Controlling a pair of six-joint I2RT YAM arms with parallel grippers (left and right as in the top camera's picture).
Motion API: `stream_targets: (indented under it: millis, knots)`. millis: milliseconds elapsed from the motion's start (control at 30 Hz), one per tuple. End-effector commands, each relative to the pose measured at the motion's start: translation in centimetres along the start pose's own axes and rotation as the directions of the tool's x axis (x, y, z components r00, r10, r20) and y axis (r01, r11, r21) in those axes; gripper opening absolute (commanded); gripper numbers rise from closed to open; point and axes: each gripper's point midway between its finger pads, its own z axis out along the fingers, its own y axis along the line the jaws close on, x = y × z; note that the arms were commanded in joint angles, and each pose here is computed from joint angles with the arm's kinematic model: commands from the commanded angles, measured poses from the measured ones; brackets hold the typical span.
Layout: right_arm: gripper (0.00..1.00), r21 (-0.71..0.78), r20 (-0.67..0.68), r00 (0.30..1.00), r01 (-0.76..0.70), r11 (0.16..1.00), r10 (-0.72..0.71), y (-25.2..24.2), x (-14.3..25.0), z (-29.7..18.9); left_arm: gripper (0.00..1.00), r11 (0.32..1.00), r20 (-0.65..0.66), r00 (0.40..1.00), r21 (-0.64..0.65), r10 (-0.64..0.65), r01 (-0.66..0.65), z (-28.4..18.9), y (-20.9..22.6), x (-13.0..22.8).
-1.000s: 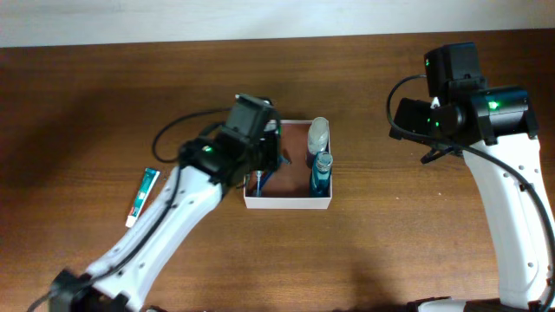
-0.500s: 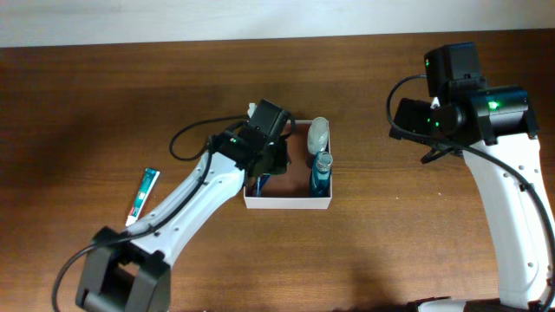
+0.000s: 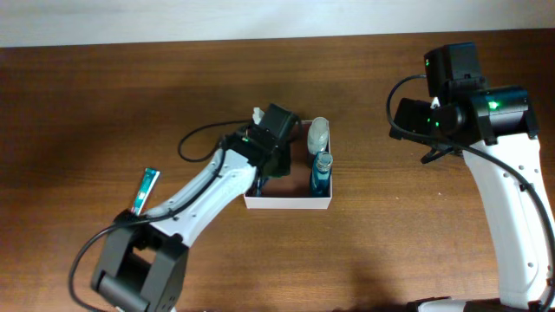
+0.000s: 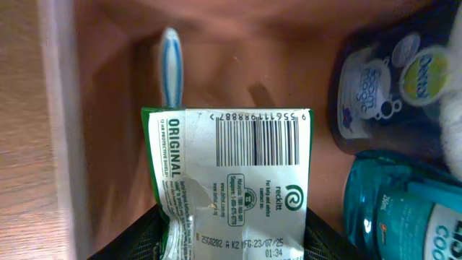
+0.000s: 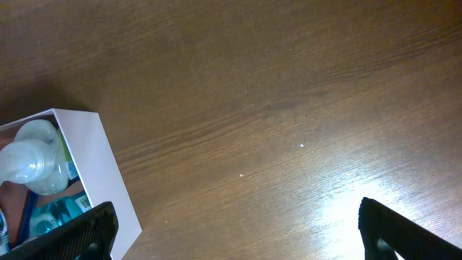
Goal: Pack container
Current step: 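Lower the soap wrapper into the box beside the razor and release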
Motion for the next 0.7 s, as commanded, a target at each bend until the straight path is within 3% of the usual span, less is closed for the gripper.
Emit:
stream_targets:
  millis: [0, 667]
  knots:
    - [0.98, 0.005, 0.013, 1.000, -0.006, 1.000, 0.006, -0.1, -0.4, -0.2, 0.12, 0.999, 0.032, 0.999, -0.040, 0.009, -0.008, 0.5, -0.6, -0.5]
    - [0.98, 0.005, 0.013, 1.000, -0.006, 1.000, 0.006, -0.1, -0.4, -0.2, 0.13, 0.997, 0.050, 0.999, -0.073, 0.007, -0.003, 2.4, -0.6, -0.7]
